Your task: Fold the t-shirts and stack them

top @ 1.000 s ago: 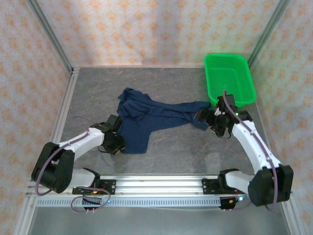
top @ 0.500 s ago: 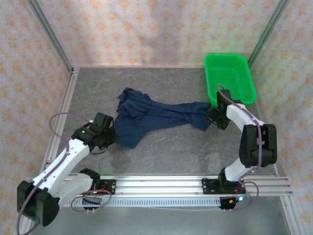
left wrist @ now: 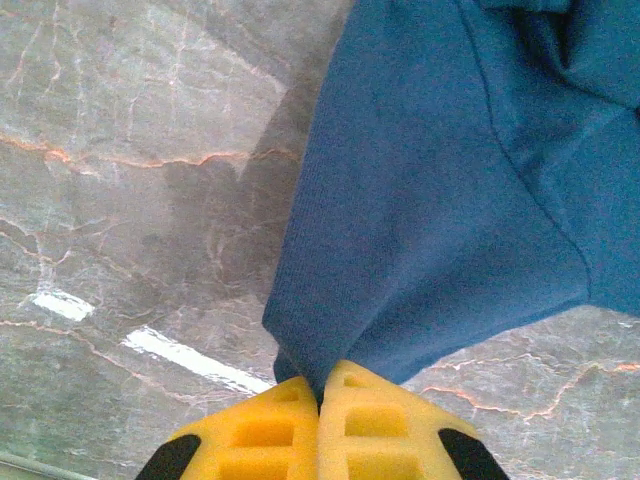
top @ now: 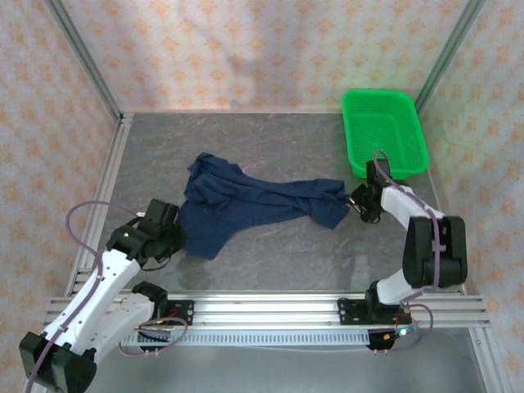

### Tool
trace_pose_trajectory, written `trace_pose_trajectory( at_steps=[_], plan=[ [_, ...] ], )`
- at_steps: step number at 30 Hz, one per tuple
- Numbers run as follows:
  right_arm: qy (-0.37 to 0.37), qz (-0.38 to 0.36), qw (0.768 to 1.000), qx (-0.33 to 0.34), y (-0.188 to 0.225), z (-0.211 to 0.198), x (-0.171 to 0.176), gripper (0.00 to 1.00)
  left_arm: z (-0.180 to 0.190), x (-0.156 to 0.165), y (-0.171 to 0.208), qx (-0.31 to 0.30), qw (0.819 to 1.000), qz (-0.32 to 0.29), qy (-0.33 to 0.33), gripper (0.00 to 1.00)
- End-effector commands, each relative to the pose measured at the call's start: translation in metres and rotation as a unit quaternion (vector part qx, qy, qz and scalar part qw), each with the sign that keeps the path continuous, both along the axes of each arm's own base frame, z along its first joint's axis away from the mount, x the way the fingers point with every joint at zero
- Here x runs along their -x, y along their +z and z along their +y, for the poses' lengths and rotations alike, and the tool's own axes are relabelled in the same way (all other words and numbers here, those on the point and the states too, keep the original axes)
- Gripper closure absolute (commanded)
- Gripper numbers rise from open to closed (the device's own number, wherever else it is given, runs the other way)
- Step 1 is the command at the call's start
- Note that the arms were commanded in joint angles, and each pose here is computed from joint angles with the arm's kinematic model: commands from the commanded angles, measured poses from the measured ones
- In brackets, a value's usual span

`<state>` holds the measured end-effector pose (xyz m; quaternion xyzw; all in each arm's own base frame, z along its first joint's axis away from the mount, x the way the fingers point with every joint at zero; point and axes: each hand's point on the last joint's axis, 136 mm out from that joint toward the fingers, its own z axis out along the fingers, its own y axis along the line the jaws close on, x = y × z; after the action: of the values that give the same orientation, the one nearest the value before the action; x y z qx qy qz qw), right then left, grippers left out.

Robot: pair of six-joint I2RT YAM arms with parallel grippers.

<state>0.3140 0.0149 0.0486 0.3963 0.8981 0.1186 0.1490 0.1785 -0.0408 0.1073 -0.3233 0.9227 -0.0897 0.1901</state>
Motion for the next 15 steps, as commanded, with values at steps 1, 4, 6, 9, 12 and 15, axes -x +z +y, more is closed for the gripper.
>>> trace_pose_trajectory(
  at_steps=[1, 4, 6, 9, 12, 15],
  plan=[
    [-0.038, -0.015, 0.999, -0.020, 0.006, 0.004, 0.013, 0.54, 0.009, 0.010, -0.007, -0.013, 1.000, 0.014, 0.016, 1.00],
    [-0.048, -0.023, 0.998, -0.041, -0.007, 0.010, 0.020, 0.55, 0.007, 0.009, -0.009, -0.011, 1.000, 0.016, 0.013, 1.00],
    [-0.046, -0.024, 0.997, -0.054, -0.012, 0.014, 0.018, 0.55, 0.006, 0.008, -0.009, -0.010, 1.000, 0.015, 0.008, 1.00],
    [-0.042, -0.036, 0.997, -0.061, -0.011, 0.019, 0.006, 0.55, 0.006, 0.007, -0.007, -0.012, 1.000, 0.017, 0.003, 1.00],
    [-0.046, -0.044, 0.996, -0.057, -0.009, 0.017, -0.004, 0.56, 0.006, 0.007, -0.007, -0.015, 1.000, 0.016, 0.000, 1.00],
    [-0.046, -0.047, 0.996, -0.064, -0.010, 0.019, -0.014, 0.55, 0.006, 0.007, -0.007, -0.015, 1.000, 0.017, -0.001, 1.00]
  ],
)
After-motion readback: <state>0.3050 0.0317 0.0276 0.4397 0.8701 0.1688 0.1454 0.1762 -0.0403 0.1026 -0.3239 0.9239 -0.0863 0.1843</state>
